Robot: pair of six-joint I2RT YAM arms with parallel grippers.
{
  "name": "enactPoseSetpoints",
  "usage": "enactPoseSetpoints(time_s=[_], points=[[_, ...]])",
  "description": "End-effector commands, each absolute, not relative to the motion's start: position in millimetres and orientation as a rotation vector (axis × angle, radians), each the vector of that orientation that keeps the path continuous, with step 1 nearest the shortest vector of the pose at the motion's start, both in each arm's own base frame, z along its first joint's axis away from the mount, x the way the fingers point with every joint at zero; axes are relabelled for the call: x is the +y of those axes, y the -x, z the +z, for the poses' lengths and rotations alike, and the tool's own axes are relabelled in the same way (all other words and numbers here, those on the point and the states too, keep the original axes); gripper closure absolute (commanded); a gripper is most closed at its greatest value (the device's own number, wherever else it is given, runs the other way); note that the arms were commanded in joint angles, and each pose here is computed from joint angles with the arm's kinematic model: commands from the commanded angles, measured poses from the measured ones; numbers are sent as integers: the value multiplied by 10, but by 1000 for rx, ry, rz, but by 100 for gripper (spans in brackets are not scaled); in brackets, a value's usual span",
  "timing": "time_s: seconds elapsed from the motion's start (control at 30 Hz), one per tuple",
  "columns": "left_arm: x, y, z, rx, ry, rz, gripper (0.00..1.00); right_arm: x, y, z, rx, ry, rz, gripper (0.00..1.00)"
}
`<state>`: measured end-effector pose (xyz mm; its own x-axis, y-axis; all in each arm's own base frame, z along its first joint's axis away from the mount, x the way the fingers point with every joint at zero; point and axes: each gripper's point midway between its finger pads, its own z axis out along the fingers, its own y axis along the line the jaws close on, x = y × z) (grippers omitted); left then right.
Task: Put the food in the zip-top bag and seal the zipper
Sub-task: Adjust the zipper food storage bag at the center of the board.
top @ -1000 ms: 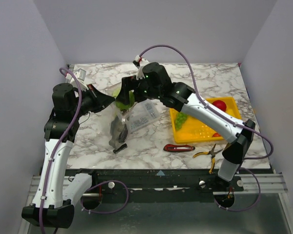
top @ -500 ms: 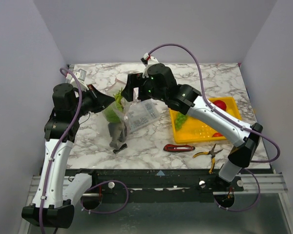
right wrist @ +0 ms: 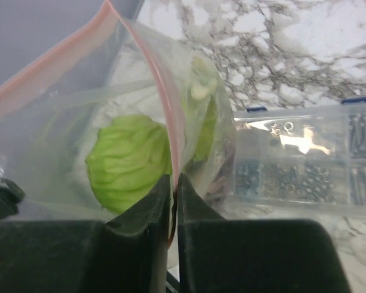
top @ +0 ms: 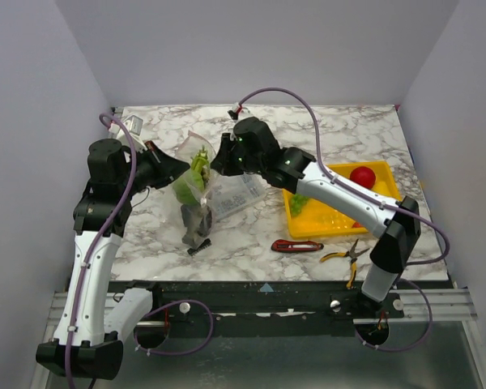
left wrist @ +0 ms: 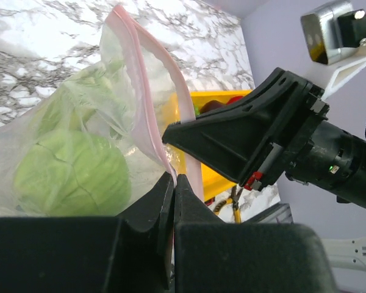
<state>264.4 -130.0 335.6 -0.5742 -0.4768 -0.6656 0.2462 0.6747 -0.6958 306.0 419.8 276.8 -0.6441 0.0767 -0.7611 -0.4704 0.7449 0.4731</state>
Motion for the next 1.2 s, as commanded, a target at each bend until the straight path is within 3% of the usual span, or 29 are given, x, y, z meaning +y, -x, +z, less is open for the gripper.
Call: enactPoseSetpoints(time_s=[0.0, 0.23, 0.47, 0.57, 0.87, 1.0, 1.17], points=[[-1011, -2638, 3578, 1892, 221, -767, 100, 4540, -2983, 3167, 2042, 374, 968, 99], [-241, -2589, 3637, 1809, 554, -360, 100, 4839, -2721, 3647, 1937, 431, 1169, 100], [-284, -2762, 2894, 1956, 614, -359, 100, 5014, -2820, 3118, 1983, 420, 1167, 100], [-299, -2778, 3022, 1934, 588, -376, 100, 5104, -2792, 3028, 2003, 466, 1188, 100], [-463, -2625, 3709, 1815, 458, -496, 100, 5143, -2719, 3692, 1846, 489, 1298, 100], [-397, -2689, 3504, 1838, 480, -447, 100, 5169, -2692, 3632, 1838, 472, 1342, 100], [-464, -2793, 2937, 1979, 511, -466, 100, 5215, -2801, 3097, 1943, 451, 1258, 100]])
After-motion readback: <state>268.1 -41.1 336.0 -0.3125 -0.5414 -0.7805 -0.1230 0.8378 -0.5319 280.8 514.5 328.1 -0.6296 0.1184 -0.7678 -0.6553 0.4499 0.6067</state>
